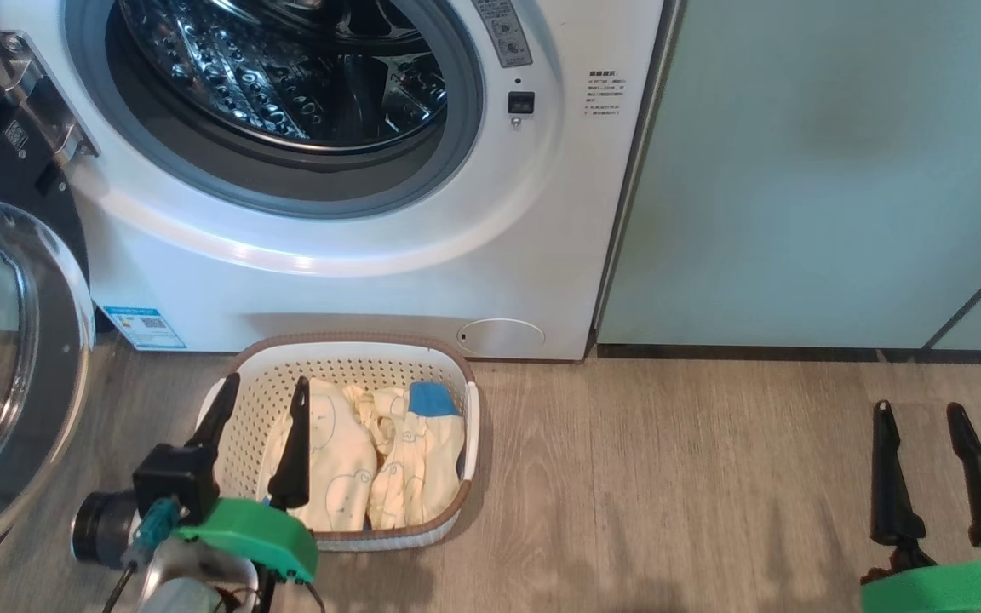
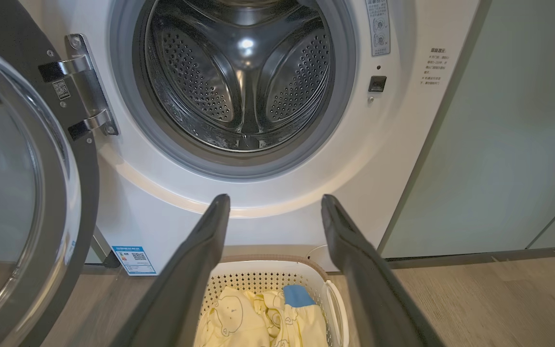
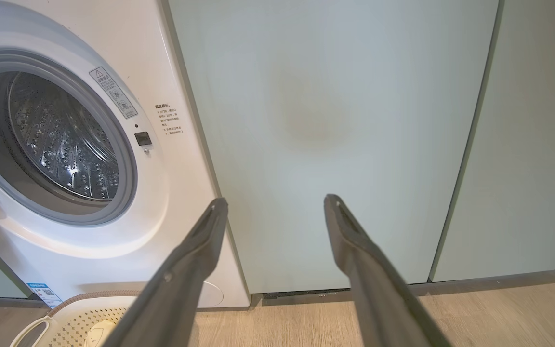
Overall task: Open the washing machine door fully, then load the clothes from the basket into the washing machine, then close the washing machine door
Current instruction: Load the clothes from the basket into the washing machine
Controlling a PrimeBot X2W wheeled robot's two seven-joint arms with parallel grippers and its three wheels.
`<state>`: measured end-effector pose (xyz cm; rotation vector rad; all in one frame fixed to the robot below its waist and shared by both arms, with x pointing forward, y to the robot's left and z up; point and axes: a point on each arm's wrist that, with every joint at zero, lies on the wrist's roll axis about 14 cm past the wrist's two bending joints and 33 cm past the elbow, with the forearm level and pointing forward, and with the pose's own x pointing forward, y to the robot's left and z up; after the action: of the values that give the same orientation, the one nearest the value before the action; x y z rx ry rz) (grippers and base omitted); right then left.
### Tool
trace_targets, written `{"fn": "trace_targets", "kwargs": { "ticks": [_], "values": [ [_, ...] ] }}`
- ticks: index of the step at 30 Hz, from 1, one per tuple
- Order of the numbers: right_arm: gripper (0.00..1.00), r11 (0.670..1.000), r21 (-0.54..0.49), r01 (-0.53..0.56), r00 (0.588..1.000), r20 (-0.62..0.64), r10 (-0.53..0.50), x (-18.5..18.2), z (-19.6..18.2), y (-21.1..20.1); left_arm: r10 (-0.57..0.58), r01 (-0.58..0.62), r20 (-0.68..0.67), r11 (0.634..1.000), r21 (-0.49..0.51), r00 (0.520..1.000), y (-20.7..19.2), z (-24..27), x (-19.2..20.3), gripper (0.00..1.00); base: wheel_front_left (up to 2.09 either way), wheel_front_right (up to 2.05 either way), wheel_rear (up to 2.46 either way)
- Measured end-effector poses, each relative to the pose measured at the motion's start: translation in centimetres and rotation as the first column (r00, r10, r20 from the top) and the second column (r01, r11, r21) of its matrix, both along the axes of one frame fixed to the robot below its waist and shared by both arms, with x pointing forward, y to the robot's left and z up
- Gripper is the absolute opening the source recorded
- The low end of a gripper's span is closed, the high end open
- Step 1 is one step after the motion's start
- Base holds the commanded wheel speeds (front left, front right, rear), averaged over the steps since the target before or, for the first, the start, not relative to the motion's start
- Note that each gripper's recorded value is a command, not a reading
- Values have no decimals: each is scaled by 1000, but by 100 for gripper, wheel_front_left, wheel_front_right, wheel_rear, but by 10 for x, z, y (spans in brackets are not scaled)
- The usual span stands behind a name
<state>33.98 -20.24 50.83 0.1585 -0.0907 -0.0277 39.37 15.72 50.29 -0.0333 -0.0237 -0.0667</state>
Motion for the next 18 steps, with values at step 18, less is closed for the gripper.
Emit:
{"fn": "trace_targets", "kwargs": {
  "ticks": [18],
  "values": [
    [100,1000,-1,1,999,-44,-1,6,-13,0,-131,128,-152,991,-30,980,-34,-45,14,100,0,0,0]
  ]
}}
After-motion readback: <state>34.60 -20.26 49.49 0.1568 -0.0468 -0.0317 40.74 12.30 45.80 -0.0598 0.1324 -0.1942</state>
